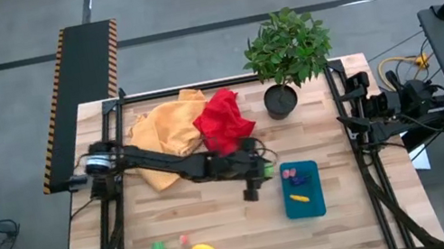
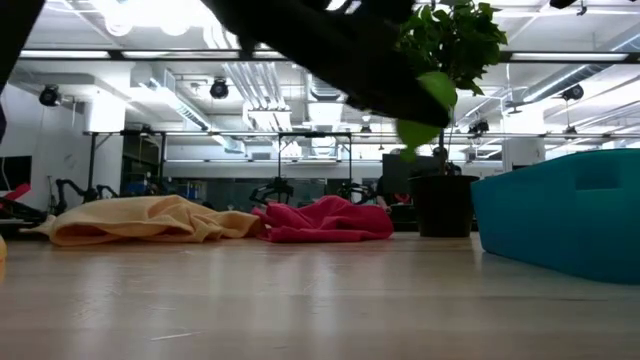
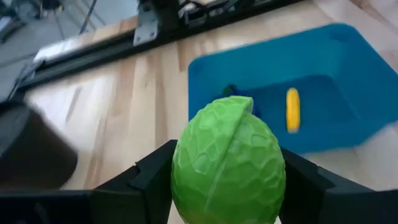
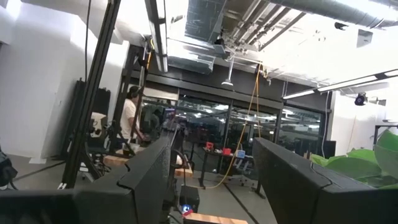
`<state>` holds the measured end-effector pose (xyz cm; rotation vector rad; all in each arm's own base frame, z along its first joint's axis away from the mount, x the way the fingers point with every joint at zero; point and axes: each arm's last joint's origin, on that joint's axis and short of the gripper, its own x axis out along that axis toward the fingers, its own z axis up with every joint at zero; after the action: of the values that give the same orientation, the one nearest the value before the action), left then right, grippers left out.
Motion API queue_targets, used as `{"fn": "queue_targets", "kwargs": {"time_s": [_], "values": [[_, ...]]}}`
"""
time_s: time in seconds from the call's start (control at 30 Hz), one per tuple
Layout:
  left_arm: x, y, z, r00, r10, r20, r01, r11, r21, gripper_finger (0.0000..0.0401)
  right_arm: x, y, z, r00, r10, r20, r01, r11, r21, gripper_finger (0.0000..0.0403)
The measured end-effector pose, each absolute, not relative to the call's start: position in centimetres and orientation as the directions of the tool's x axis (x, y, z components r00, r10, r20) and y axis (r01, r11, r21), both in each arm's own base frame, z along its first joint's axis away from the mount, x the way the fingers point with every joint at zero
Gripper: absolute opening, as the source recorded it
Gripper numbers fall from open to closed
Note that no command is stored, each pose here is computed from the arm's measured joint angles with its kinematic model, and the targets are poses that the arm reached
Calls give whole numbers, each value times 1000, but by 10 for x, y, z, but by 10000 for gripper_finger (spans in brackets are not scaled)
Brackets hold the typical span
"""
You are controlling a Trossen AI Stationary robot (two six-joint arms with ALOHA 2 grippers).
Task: Pick and placing Produce into tupperware
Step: Put the melon into the blue bin
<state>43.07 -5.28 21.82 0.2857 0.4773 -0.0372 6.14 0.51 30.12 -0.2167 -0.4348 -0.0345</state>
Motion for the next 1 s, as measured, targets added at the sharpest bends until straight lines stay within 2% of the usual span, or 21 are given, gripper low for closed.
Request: {"fn": "queue_targets", "kwargs": {"time_s": [0.2, 0.5, 0.7, 1.0], "values": [[469, -58, 225, 901, -6, -433, 155, 938, 310, 199, 62, 5, 301, 908, 13, 419, 79, 976, -201, 224], [505, -63, 227, 913, -113, -393, 231, 936, 267, 199, 61, 5, 301, 907, 13, 420, 78, 977, -199, 224], [516, -65, 205, 894, -137, -428, 263, 932, 251, 199, 61, 5, 301, 907, 14, 421, 78, 977, -199, 224], [517, -69, 201, 885, -171, -433, 294, 926, 236, 199, 62, 5, 301, 907, 13, 421, 79, 976, -201, 224]]}}
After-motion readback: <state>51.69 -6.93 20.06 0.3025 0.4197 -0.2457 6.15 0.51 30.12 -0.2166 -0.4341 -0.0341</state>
